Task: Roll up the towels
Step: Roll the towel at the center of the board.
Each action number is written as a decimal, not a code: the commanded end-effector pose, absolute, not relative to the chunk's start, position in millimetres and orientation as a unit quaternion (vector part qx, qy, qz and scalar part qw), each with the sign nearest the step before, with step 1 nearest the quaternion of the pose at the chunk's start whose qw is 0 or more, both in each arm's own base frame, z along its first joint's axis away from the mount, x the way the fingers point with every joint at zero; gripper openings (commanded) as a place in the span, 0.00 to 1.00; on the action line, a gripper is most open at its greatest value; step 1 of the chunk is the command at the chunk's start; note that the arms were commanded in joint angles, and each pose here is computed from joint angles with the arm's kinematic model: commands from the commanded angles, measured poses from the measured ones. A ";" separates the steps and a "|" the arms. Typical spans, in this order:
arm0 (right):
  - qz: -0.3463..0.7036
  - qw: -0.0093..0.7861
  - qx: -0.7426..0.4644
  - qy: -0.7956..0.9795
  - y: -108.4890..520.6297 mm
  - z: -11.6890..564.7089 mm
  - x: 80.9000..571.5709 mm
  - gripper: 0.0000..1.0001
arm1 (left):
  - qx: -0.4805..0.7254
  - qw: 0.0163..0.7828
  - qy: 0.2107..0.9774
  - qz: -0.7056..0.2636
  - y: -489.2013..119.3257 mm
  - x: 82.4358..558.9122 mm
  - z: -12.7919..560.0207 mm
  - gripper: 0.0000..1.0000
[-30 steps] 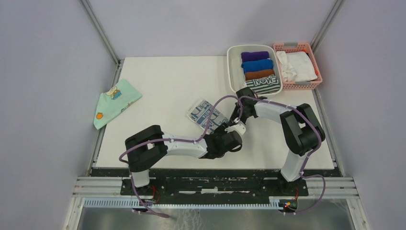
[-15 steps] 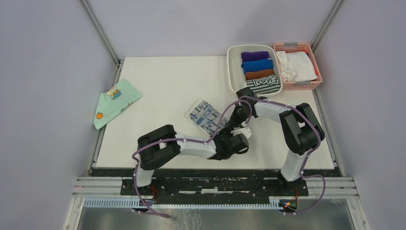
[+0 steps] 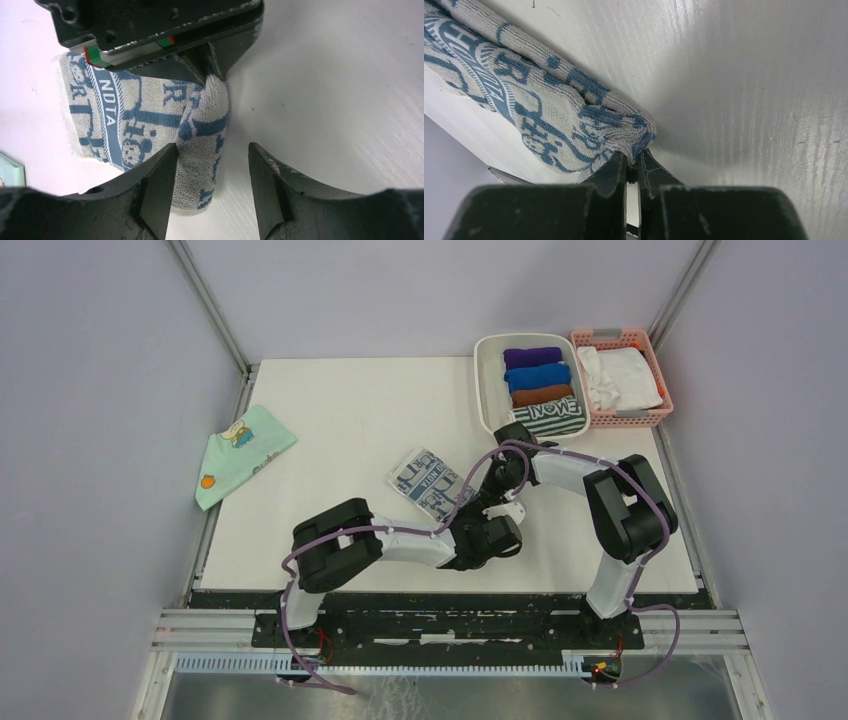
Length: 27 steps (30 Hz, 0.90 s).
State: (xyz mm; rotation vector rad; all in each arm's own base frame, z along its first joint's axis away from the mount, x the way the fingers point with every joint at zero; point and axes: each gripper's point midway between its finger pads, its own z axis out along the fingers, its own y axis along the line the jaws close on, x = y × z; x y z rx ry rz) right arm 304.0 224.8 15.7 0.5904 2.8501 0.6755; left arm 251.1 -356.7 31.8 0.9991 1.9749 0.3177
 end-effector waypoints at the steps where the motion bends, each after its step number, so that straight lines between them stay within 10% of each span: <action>1: 0.199 0.061 0.204 0.957 215.8 0.7 295.0 0.12 | 0.401 0.404 0.810 0.143 -335.3 248.5 13.6 0.62; 18: 0.233 0.076 0.207 0.947 216.6 12.8 308.8 0.15 | 0.406 0.319 0.852 0.086 -320.4 223.2 -28.1 0.35; 27: 0.325 0.127 0.184 0.919 227.4 46.5 324.6 0.41 | 0.341 0.262 0.896 -0.112 -334.7 223.5 -12.3 0.18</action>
